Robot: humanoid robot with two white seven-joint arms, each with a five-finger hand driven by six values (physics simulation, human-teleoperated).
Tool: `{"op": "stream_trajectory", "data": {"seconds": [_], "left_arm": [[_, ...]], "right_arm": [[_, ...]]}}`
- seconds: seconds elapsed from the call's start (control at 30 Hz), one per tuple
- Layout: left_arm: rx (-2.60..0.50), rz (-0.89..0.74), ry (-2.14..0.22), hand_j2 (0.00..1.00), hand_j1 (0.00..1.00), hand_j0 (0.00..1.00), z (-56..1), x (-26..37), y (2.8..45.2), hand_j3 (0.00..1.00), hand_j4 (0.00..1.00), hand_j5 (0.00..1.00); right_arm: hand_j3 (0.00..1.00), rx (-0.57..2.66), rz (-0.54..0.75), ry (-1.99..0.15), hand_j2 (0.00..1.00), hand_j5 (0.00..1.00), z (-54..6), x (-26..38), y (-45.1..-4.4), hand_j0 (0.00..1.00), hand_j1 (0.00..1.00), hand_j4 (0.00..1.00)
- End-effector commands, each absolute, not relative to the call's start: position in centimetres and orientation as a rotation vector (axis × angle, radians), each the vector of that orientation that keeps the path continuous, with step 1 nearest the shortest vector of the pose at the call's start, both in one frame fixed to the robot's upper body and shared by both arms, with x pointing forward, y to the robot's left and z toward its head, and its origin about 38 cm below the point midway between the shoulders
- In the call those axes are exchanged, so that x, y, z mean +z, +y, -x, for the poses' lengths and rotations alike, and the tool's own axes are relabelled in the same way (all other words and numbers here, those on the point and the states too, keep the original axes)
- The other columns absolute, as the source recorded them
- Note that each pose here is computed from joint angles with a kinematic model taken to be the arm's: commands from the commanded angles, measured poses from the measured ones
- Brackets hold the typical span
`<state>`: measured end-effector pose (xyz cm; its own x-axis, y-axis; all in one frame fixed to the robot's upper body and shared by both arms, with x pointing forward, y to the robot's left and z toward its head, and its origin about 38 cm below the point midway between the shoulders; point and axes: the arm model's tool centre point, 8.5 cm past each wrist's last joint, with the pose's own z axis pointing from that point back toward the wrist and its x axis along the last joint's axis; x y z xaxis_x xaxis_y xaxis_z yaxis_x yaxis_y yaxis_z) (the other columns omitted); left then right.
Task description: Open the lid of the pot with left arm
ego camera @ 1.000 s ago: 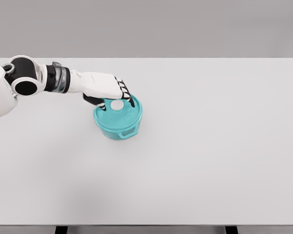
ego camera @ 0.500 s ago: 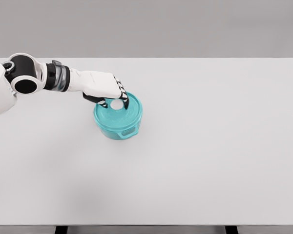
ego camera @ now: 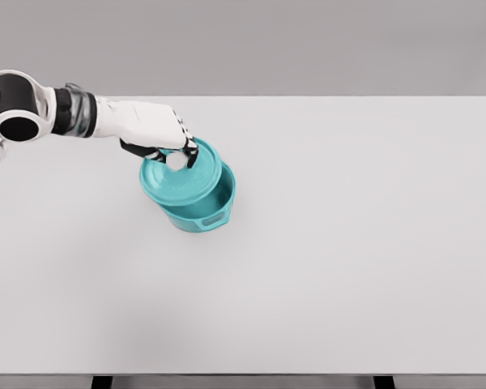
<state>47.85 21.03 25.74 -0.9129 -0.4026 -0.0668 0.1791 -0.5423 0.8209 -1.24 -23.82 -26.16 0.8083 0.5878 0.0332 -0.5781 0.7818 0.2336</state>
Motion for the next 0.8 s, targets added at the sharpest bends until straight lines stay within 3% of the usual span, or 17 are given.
{"op": "stream_trajectory", "data": {"seconds": [0.0, 0.27, 0.5, 0.53, 0.6, 0.77], "left_arm": [[-2.452, -0.382, -1.235, 0.46, 0.46, 0.46, -47.8, 25.9, 23.3, 0.46, 0.46, 0.46], [-2.436, -0.476, -1.047, 0.46, 0.46, 0.46, -47.1, 25.8, 29.8, 0.46, 0.46, 0.46], [-2.447, -0.506, -0.959, 0.49, 0.49, 0.49, -46.9, 25.2, 31.6, 0.49, 0.49, 0.49], [-2.448, -0.504, -0.958, 0.52, 0.52, 0.52, -46.9, 25.2, 31.6, 0.52, 0.52, 0.52], [-2.446, -0.499, -0.96, 1.0, 1.0, 1.0, -46.9, 25.0, 31.6, 1.0, 1.0, 1.0], [-2.428, -0.497, -0.943, 1.0, 1.0, 1.0, -47.0, 24.7, 32.3, 1.0, 1.0, 1.0]], "right_arm": [[1.0, 0.63, -0.238, 0.042, 1.0, 1.0, 1.2, -26.2, -23.8, 1.0, 1.0, 1.0], [1.0, 0.63, -0.238, 0.042, 1.0, 1.0, 1.2, -26.2, -23.8, 1.0, 1.0, 1.0], [1.0, 0.63, -0.238, 0.042, 1.0, 1.0, 1.2, -26.2, -23.8, 1.0, 1.0, 1.0], [1.0, 0.629, -0.24, 0.044, 1.0, 1.0, 1.4, -26.2, -23.8, 1.0, 1.0, 1.0], [1.0, 0.63, -0.238, 0.042, 1.0, 1.0, 1.2, -26.2, -23.8, 1.0, 1.0, 1.0], [1.0, 0.63, -0.24, 0.043, 1.0, 1.0, 1.3, -26.2, -23.8, 1.0, 1.0, 1.0]]}}
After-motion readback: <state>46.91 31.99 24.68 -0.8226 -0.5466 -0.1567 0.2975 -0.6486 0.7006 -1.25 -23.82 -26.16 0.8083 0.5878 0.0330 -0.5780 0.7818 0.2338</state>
